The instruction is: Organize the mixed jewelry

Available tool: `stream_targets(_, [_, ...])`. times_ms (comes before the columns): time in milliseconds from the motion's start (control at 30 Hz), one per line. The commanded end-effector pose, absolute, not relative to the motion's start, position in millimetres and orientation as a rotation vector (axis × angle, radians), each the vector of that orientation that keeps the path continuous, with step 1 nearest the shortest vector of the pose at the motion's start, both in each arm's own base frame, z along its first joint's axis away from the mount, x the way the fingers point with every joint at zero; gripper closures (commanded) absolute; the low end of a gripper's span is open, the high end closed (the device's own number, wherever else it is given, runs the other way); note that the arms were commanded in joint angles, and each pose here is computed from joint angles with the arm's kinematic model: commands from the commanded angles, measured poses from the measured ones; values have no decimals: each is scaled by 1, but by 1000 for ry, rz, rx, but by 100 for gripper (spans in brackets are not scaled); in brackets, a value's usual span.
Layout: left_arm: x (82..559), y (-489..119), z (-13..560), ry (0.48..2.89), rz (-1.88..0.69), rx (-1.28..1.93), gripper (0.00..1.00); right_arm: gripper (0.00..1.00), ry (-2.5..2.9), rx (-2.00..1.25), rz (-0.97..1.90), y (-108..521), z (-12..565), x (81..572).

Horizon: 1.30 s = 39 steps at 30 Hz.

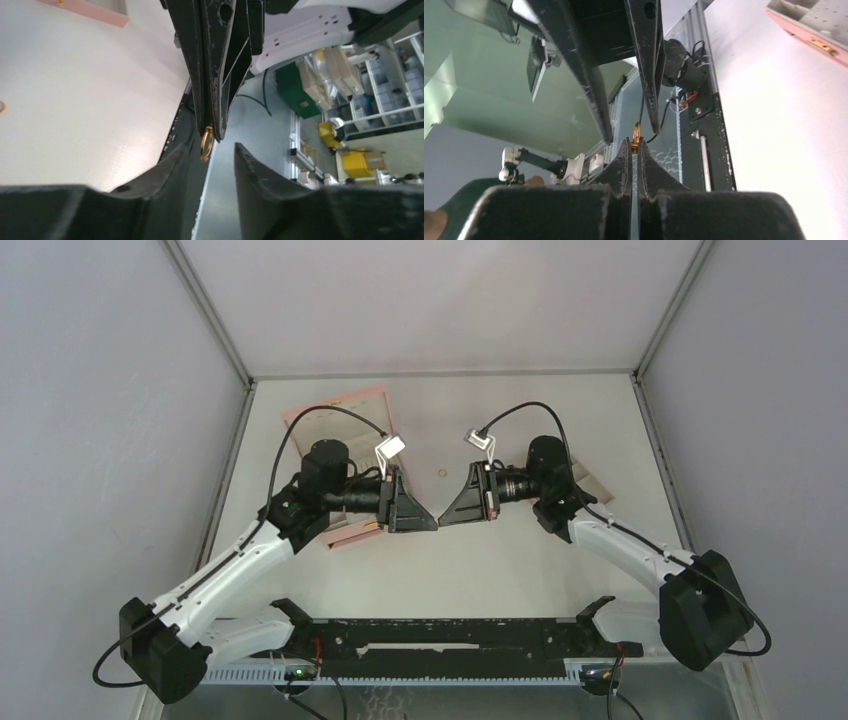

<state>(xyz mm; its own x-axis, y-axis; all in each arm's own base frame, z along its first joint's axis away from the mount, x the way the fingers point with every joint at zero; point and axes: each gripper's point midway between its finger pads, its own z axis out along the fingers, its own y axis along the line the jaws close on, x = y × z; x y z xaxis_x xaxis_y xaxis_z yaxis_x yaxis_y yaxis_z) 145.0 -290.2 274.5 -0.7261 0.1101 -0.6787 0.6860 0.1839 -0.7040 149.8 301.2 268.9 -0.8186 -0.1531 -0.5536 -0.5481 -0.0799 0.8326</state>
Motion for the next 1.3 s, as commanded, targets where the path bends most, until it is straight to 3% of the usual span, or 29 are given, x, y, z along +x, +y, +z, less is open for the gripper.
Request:
stream_targets(0, [151,-286,283,1959,-1496,736,46,100,1876,-677,1839,302,280,169])
stream_targets(100, [154,-281,285,1970,-1455,703,28,100,1938,-562,1665,299,274,190])
stream_targets(200, [157,-268,284,2018,-1351,650,23,100,2023,-454,1428,293,264,210])
stream_targets(300, [181,-239,281,2061,-1129,444,23,100,2109,-372,1165,288,252,234])
stream_targets(433, [221,-168,264,2056,-827,-90,22,100,2223,-307,910,294,230,272])
stream_targets(600, [217,-87,240,2044,-542,-494,22,100,2261,-396,684,327,220,302])
stream_targets(933, [190,-28,231,1941,-314,-755,22,100,2287,-500,560,403,190,341])
stream_targets(1267, [174,-5,258,1831,-268,-751,23,100,2334,-489,475,436,145,370])
